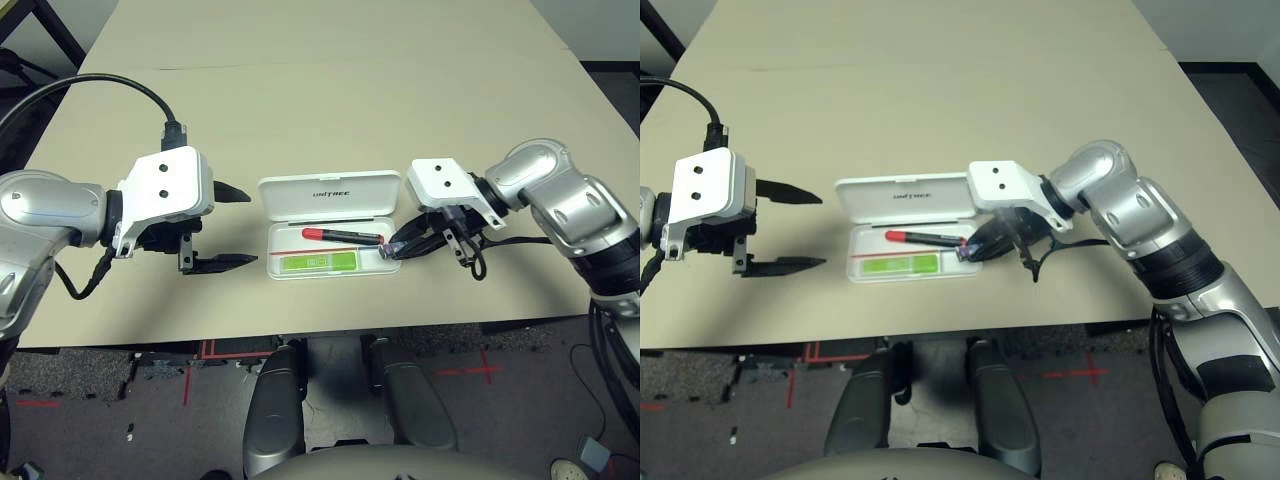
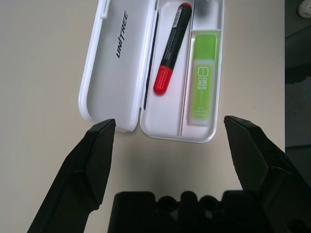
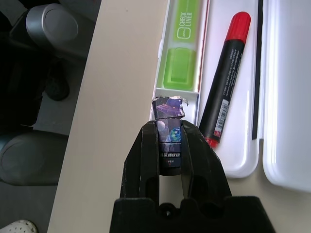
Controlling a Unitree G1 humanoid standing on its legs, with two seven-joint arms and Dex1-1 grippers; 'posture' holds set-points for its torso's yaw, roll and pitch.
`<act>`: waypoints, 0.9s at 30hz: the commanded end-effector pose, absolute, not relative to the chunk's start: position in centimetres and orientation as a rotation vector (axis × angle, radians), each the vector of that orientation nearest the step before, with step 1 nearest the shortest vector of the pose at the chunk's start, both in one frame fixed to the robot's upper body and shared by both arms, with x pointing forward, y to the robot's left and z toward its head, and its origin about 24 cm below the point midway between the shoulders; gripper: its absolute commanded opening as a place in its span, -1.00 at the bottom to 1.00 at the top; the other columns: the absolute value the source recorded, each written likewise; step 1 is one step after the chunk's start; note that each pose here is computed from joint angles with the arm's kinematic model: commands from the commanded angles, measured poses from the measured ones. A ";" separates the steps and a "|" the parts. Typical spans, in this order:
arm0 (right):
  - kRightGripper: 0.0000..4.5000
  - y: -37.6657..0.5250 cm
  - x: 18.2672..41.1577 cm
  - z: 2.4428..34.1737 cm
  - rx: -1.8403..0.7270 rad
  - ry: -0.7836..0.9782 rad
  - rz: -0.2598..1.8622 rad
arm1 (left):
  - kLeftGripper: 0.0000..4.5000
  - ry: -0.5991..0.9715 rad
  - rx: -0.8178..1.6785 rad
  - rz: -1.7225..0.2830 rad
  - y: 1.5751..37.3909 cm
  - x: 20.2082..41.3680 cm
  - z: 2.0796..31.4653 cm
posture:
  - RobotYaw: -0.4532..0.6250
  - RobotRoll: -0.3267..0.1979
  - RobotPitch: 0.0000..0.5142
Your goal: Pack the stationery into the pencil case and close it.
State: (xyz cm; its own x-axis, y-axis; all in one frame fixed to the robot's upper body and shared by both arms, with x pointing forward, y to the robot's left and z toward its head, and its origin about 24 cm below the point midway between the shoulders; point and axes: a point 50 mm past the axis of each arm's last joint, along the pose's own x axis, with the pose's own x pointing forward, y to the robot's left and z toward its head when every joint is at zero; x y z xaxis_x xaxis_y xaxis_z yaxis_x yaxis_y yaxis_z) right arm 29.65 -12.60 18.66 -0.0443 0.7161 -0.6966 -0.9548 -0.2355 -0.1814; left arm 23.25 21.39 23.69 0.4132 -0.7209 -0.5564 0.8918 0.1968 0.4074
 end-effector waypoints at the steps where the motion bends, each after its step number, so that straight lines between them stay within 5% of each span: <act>1: -0.85 -12.3 29.5 18.2 -0.833 0.393 1.641 | 1.00 0.256 0.753 -1.157 21.2 23.0 23.7 | 0.03 0.25 -0.09; 15: -0.85 -11.7 29.1 16.5 -0.817 0.447 1.638 | 1.00 0.248 0.751 -1.158 21.0 23.1 23.7 | 0.01 0.25 -0.12; 27: 0.98 -12.6 29.4 17.6 -0.736 0.416 1.618 | 1.00 0.241 0.739 -1.159 21.2 23.2 23.8 | 0.00 0.25 -0.13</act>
State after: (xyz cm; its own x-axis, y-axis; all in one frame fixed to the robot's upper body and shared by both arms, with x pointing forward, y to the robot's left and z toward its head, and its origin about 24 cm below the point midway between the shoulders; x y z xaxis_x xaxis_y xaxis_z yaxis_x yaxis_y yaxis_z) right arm 29.48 -12.09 16.98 -0.0385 0.7250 -0.6877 -0.9722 -0.1862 -0.1419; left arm 23.31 21.32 23.76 0.4176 -0.7279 -0.5438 0.8892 0.2044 0.4093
